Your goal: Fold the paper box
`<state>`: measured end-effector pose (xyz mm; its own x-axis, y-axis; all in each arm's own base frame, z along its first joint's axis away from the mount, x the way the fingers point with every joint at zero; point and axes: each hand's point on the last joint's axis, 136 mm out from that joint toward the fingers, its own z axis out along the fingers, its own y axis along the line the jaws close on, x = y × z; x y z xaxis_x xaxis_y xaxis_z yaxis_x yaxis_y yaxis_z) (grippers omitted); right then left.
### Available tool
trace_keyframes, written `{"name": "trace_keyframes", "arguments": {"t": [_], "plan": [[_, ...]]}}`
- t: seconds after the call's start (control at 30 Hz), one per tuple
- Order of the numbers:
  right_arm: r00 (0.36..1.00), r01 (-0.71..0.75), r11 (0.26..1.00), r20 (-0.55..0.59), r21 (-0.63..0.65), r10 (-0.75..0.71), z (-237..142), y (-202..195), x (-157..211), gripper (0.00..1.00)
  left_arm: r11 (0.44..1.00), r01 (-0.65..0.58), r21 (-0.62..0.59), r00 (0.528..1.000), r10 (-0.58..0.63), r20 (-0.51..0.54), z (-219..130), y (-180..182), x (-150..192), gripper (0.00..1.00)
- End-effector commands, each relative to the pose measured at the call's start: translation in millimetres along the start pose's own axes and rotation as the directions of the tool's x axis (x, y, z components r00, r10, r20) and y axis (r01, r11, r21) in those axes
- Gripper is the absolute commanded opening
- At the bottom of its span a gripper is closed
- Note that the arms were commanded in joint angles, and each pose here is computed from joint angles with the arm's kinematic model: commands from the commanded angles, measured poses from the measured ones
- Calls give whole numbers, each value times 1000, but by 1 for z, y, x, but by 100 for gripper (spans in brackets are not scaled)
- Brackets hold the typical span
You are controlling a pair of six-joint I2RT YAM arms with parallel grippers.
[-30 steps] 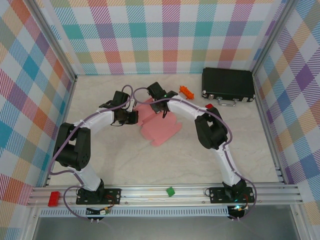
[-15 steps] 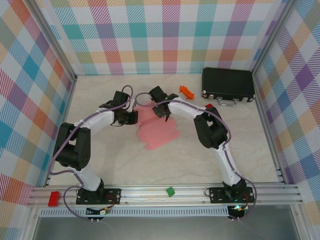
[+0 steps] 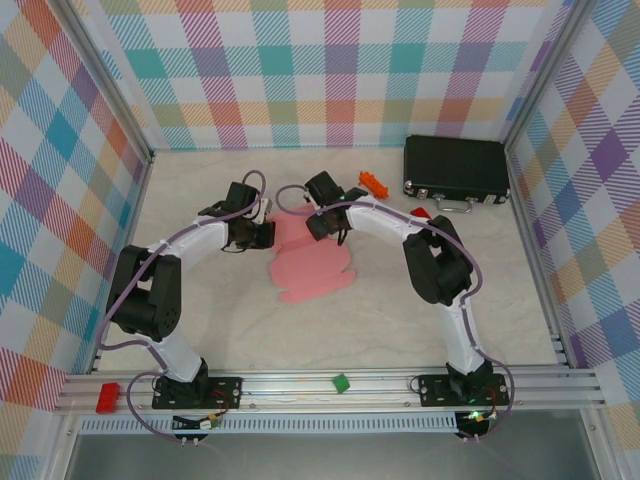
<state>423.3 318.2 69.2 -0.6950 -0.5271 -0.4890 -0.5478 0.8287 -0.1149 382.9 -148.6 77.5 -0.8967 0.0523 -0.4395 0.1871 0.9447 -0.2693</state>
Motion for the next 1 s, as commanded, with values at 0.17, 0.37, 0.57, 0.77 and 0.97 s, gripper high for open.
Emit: {"name": "trace_keyframes", "arguments": {"t": [0.17,0.37,0.57,0.77,0.97], "plan": [[999,2,995,46,-104,2,-27,14,3,72,1000,15,-5,1000,-15,-11,3,-2,0,4],[994,-57,980,85,-192,74,-59,22,8,74,999,34,-18,999,-34,0,1,0,-1,3],[938,-318,898,36,-303,344,-85,6,39,73,989,147,-9,988,-147,39,-4,-1,-2,3],[827,-536,756,-56,-376,559,-99,6,81,72,965,264,12,962,-264,69,-5,0,5,3],[729,-646,611,-132,-458,672,-97,23,109,71,946,320,42,937,-323,135,-13,-2,1,3]]}}
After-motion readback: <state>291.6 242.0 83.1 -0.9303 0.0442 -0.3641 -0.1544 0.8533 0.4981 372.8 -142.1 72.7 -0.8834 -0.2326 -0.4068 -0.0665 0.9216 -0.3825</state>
